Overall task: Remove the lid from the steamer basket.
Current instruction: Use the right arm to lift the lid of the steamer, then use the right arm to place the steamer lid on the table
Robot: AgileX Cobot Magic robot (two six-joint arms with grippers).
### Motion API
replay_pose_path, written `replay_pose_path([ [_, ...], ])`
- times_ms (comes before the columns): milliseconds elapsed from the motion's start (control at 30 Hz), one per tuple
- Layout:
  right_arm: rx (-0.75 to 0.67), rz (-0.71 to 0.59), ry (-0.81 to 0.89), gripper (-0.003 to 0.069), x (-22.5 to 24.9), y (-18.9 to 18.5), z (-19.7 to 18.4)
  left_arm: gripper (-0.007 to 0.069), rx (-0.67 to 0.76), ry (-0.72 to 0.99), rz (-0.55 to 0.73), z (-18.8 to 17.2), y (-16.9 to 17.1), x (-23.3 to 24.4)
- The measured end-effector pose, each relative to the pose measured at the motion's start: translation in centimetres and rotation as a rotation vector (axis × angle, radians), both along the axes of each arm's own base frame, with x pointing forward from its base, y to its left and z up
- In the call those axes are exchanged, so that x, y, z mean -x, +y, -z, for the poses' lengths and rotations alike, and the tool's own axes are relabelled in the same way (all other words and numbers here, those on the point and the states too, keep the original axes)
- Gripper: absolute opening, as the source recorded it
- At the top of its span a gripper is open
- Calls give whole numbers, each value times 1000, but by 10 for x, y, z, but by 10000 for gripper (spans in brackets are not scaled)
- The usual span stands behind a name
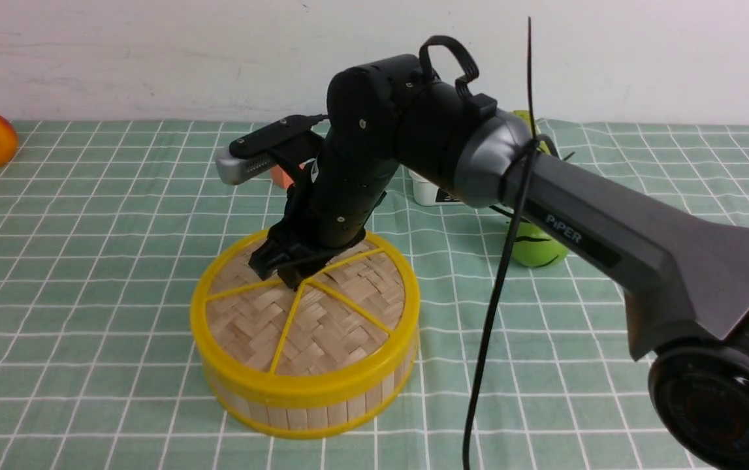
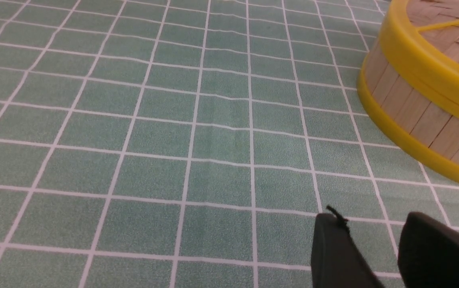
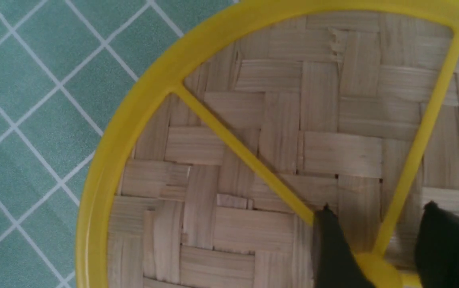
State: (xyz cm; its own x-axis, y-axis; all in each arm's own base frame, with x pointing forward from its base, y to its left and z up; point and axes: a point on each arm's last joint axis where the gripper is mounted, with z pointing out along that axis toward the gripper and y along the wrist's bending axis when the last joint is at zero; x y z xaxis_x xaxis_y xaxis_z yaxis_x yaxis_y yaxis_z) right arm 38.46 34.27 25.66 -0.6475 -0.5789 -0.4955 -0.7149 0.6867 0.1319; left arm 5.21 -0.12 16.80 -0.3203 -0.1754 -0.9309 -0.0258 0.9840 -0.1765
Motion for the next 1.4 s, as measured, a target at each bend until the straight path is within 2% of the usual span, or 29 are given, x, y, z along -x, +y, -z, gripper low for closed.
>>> replay_pose_path([
  [100,0,-1,7,90,1,0,0,239,0,0,0,0,0,0],
  [267,-5,-2,2,88,2,-1,-5,239,0,0,0,0,0,0],
  [400,15,-7,-25,88,7,-9,-26,239,0,0,0,0,0,0],
  [433,29,-7,-68,88,12,-16,-48,239,0,0,0,0,0,0],
  [467,26,-7,-80,88,14,-18,-54,239,0,0,0,0,0,0],
  [567,45,17,-227,88,32,-46,-119,239,0,0,0,0,0,0],
  [633,53,28,-273,88,37,-55,-136,239,0,0,0,0,0,0],
  [667,47,53,-326,88,46,-74,-161,239,0,0,0,0,0,0],
  [700,50,56,-325,88,47,-76,-161,239,0,0,0,0,0,0],
  [800,58,111,-324,88,62,-117,-181,239,0,0,0,0,0,0],
  [967,155,209,-188,88,86,-179,-153,239,0,0,0,0,0,0],
  [1100,172,336,-91,88,96,-225,-103,239,0,0,0,0,0,0],
  [1167,158,369,-80,88,97,-235,-88,239,0,0,0,0,0,0],
  [1200,133,415,-64,88,94,-245,-65,239,0,0,0,0,0,0],
  [1400,47,500,-93,88,77,-252,-10,239,0,0,0,0,0,0],
])
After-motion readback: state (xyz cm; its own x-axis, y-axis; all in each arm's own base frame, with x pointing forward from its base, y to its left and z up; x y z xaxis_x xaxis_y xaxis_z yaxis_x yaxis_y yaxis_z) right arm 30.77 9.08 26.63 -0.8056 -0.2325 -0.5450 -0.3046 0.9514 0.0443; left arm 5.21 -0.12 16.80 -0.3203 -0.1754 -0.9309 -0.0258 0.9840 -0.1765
